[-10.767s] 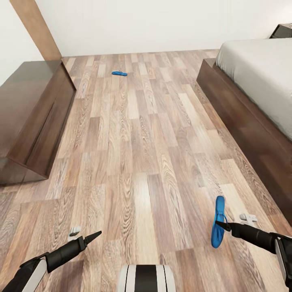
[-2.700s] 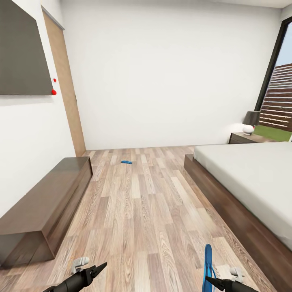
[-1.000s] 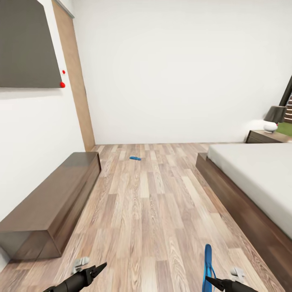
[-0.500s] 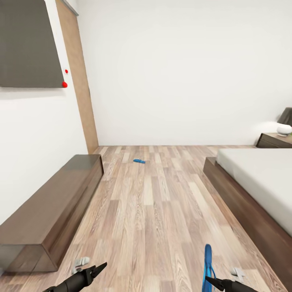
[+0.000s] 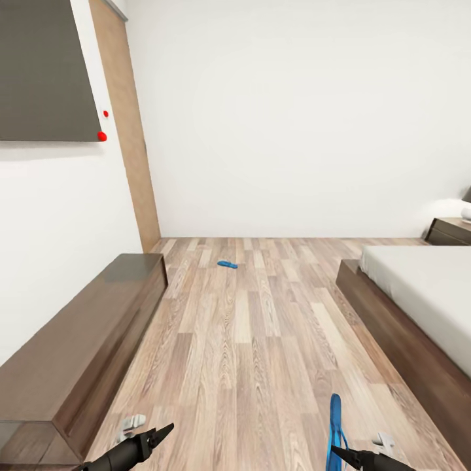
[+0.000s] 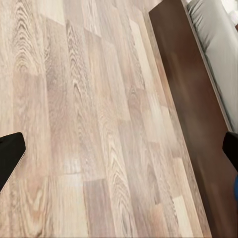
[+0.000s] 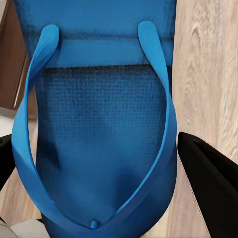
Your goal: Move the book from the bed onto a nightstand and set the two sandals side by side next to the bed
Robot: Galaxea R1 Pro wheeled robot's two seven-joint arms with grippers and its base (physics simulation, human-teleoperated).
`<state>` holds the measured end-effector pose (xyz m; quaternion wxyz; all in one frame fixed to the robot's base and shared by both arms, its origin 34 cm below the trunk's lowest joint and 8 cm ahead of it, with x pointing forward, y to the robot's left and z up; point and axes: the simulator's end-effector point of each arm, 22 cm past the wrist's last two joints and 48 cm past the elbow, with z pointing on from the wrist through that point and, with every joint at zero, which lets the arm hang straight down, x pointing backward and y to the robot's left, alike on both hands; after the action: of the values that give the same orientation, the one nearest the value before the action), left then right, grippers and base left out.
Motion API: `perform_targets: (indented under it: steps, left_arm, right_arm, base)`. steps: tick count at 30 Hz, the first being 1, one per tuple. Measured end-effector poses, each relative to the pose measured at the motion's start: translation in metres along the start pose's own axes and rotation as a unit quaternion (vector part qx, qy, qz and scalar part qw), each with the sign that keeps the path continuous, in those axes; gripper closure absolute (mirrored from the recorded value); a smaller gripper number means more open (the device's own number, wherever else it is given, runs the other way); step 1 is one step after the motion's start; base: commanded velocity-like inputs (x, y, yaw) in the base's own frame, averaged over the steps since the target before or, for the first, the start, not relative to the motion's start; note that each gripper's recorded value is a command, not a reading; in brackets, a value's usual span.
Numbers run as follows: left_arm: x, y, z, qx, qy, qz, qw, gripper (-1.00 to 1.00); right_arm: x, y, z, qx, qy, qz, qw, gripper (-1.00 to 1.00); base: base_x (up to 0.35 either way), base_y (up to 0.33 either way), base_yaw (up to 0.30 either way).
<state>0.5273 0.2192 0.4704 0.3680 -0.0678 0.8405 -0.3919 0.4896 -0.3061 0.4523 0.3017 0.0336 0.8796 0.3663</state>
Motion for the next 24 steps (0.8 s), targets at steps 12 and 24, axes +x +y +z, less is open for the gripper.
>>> perform_targets:
  steps: [12,24]
  left_arm:
    - [0.0,0.0,0.0,0.0,0.0,0.0,1.0,-1.0]
    - [0.0,0.0003,0.0,-0.001,0.0,0.0,1.0,-1.0]
  right_arm:
    - [0.0001,0.0002,0.0002,0.0,0.0,0.0,1.0,1.0]
    - [0.0002,0.0004,0.0003,0.0,0.0,0.0,1.0,1.0]
  base:
    - [0.261,0.0,0.0]
    - [0.271,0.0,0.0]
